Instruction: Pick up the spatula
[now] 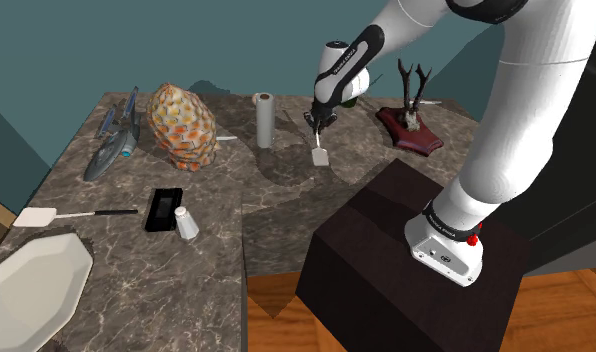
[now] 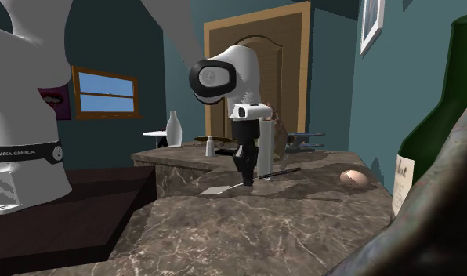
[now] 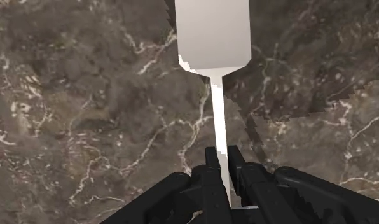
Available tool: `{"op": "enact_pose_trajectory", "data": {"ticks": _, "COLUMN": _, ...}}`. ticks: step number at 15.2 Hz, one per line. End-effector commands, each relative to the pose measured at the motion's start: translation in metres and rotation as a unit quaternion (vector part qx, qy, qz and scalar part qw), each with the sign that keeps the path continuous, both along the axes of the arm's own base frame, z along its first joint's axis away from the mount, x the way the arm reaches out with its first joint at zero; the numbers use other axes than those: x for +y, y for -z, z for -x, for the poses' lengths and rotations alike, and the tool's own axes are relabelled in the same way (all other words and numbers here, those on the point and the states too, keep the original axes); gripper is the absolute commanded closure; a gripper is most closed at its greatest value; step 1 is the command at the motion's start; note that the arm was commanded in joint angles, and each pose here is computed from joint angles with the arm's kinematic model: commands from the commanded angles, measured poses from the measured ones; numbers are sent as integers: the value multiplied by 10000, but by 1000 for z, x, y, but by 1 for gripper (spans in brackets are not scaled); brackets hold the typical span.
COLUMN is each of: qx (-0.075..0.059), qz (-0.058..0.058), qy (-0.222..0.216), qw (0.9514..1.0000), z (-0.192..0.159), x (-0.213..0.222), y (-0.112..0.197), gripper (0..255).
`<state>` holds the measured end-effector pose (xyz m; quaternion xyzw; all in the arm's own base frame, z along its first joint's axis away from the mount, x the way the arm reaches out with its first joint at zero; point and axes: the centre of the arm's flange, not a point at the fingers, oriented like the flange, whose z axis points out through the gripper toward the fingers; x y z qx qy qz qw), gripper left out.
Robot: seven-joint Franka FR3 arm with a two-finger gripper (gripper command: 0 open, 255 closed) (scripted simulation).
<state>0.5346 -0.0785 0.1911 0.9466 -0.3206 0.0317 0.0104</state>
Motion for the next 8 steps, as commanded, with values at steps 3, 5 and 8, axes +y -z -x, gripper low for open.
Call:
{"op": "enact_pose_trajectory", "data": {"ticks": 3, "qx": 2, "qz": -1, "qy": 0, "qw": 10000, "z": 0, "x": 1, "y": -21, "gripper": 255}}
{"op": "enact_pose_trajectory", "data": {"ticks": 5, "qx": 2, "qz": -1, "qy": 0, "qw": 10000, "z": 0, "x": 1, "y": -32, "gripper": 255}}
{"op": "enact_pose_trajectory", "data": {"ticks": 8, "qx": 2, "qz": -1, "qy": 0, "qw": 10000, "z": 0, "x": 1, "y": -38, "gripper": 255}}
